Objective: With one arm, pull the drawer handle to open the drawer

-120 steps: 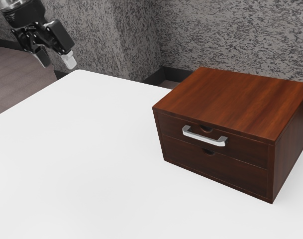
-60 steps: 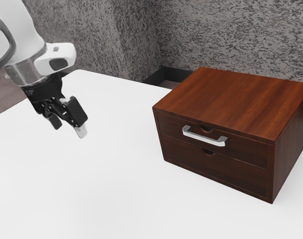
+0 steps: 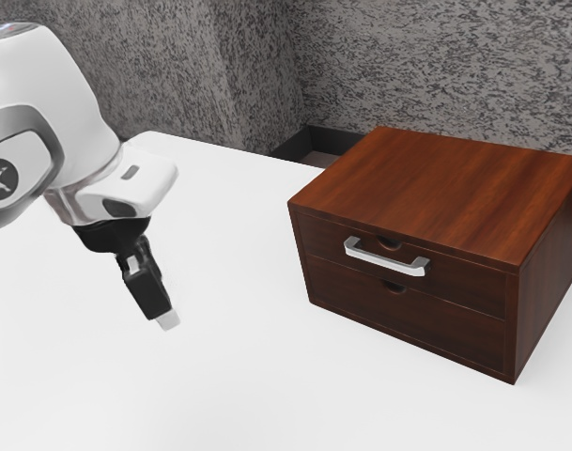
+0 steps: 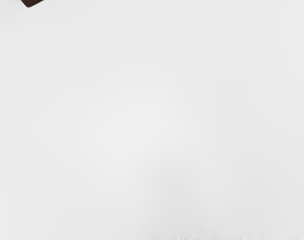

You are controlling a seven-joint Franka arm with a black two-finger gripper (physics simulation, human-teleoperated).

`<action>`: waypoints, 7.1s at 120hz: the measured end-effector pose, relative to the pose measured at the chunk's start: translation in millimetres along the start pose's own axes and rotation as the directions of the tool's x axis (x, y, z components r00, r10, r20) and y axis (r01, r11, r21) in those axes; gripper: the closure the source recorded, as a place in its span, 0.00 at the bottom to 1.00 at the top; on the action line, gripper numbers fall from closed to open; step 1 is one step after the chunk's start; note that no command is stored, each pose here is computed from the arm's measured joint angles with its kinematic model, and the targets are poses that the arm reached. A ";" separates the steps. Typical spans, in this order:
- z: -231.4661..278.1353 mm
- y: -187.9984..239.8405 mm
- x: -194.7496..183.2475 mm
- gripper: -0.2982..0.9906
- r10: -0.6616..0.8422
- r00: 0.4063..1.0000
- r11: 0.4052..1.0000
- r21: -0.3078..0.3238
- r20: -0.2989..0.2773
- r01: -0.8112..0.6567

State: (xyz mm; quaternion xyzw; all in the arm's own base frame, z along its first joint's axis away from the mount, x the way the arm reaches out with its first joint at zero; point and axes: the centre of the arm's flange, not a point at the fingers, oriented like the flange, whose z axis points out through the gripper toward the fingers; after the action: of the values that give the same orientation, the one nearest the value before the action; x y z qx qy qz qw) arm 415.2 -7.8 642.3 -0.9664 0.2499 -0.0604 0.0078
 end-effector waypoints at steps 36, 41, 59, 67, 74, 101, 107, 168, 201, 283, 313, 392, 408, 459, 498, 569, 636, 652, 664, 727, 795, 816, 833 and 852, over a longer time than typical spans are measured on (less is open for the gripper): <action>29.2 19.1 49.3 0.23 0.511 0.859 0.859 0.051 -0.036 -0.509; 32.1 19.7 57.5 0.23 0.554 0.830 0.832 0.072 -0.058 -0.550; 41.8 30.6 83.2 0.23 0.689 0.719 0.724 0.137 -0.092 -0.676; 42.5 48.1 96.0 0.23 0.745 0.659 0.667 0.164 -0.103 -0.727; 41.8 59.5 103.0 0.23 0.778 0.617 0.628 0.182 -0.118 -0.757; 38.2 73.2 112.6 0.23 0.842 0.518 0.539 0.235 -0.150 -0.809; 40.2 69.8 115.6 0.23 0.849 0.506 0.528 0.242 -0.153 -0.814; 91.3 16.1 171.3 0.23 0.886 0.419 0.458 0.232 -0.198 -0.858; 98.8 -7.0 178.8 0.23 0.884 0.421 0.463 0.248 -0.204 -0.851; 103.1 -25.8 173.1 0.23 0.853 0.478 0.519 0.249 -0.210 -0.817; 103.5 -15.4 176.9 0.23 0.855 0.472 0.515 0.245 -0.214 -0.822; 129.1 11.0 192.9 0.28 0.872 0.439 0.483 0.232 -0.217 -0.845; 127.8 7.5 191.5 0.37 0.870 0.446 0.488 0.237 -0.210 -0.840; 121.9 11.8 183.0 0.53 0.864 0.463 0.501 0.242 -0.199 -0.831; 117.8 28.9 162.6 0.59 0.863 0.476 0.505 0.242 -0.169 -0.828; 105.1 44.7 121.3 0.64 0.846 0.518 0.532 0.266 -0.128 -0.804; 103.4 56.5 110.7 0.67 0.833 0.538 0.552 0.266 -0.129 -0.790; 103.0 59.0 106.9 0.68 0.831 0.542 0.555 0.268 -0.127 -0.788; 102.6 63.2 101.8 0.68 0.829 0.545 0.557 0.268 -0.126 -0.786; 99.1 82.1 75.7 0.69 0.822 0.558 0.566 0.279 -0.117 -0.776; 97.1 103.1 50.7 0.67 0.823 0.557 0.563 0.288 -0.111 -0.775; 98.2 105.8 45.9 0.66 0.821 0.560 0.567 0.288 -0.113 -0.772; 99.4 107.8 40.8 0.65 0.819 0.563 0.569 0.288 -0.110 -0.770; 97.9 110.7 35.0 0.61 0.817 0.566 0.571 0.295 -0.110 -0.766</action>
State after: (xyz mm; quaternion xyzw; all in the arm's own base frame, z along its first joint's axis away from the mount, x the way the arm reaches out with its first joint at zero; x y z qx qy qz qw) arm 404.0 -123.1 544.1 -0.7282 0.6494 -0.1903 0.1083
